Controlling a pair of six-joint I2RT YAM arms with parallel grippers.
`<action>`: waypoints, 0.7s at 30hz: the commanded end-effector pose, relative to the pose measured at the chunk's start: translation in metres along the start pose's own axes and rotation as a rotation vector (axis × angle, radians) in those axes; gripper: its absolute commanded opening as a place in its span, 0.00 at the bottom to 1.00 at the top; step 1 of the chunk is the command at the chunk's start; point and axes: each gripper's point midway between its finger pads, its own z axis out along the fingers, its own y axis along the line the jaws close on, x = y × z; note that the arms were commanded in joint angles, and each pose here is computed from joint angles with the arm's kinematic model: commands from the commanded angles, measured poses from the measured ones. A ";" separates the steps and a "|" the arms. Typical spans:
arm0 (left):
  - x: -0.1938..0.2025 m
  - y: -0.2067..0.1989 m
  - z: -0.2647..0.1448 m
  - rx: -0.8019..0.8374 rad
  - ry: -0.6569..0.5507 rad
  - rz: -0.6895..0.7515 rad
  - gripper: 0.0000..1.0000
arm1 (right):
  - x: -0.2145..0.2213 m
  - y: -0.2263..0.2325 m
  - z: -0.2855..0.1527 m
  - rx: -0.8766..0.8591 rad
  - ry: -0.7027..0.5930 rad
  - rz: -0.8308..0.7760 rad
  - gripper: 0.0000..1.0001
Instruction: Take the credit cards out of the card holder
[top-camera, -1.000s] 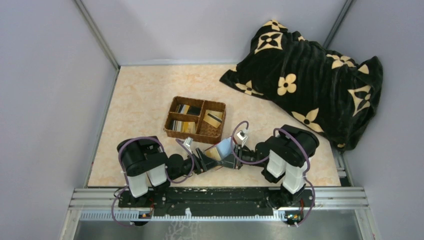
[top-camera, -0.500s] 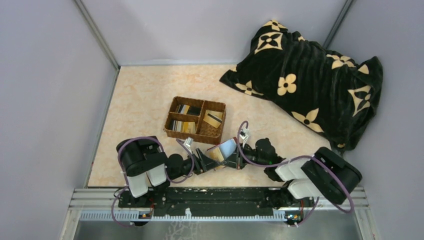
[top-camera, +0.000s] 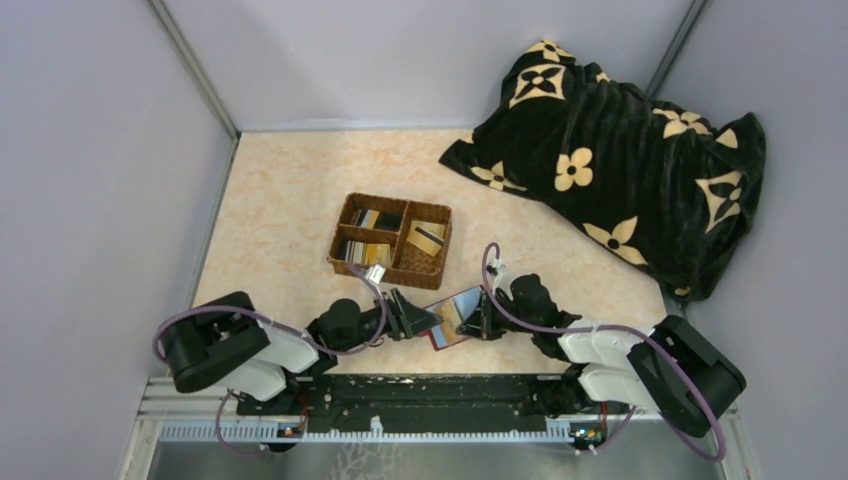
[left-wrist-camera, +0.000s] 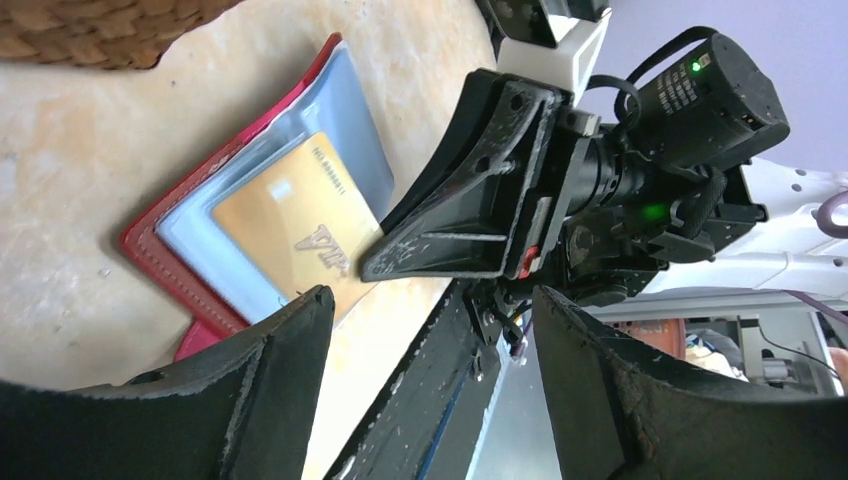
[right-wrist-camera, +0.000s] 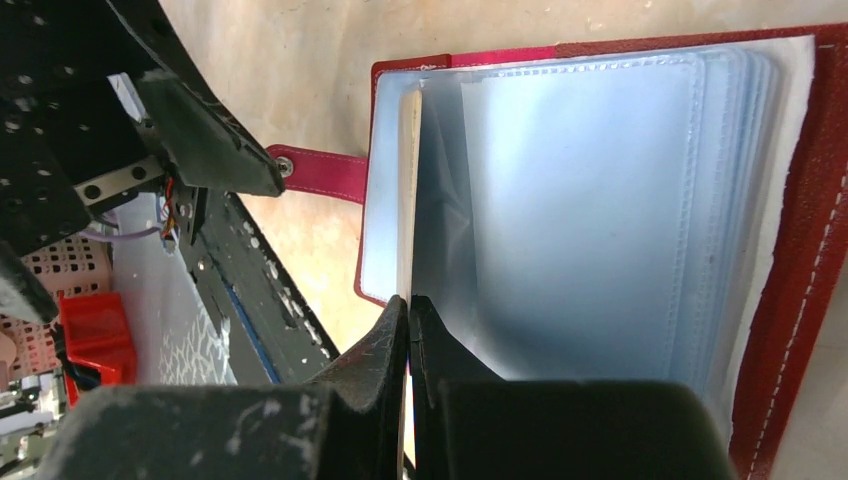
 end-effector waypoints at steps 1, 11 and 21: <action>0.000 0.009 0.010 -0.099 0.052 0.095 0.79 | -0.021 0.010 0.002 -0.016 -0.048 -0.030 0.00; 0.021 0.028 0.020 -0.110 0.118 0.027 0.77 | -0.020 0.013 0.001 -0.038 -0.058 -0.002 0.00; 0.016 0.033 0.028 -0.101 0.074 0.039 0.76 | -0.012 0.014 -0.004 -0.058 -0.046 0.009 0.00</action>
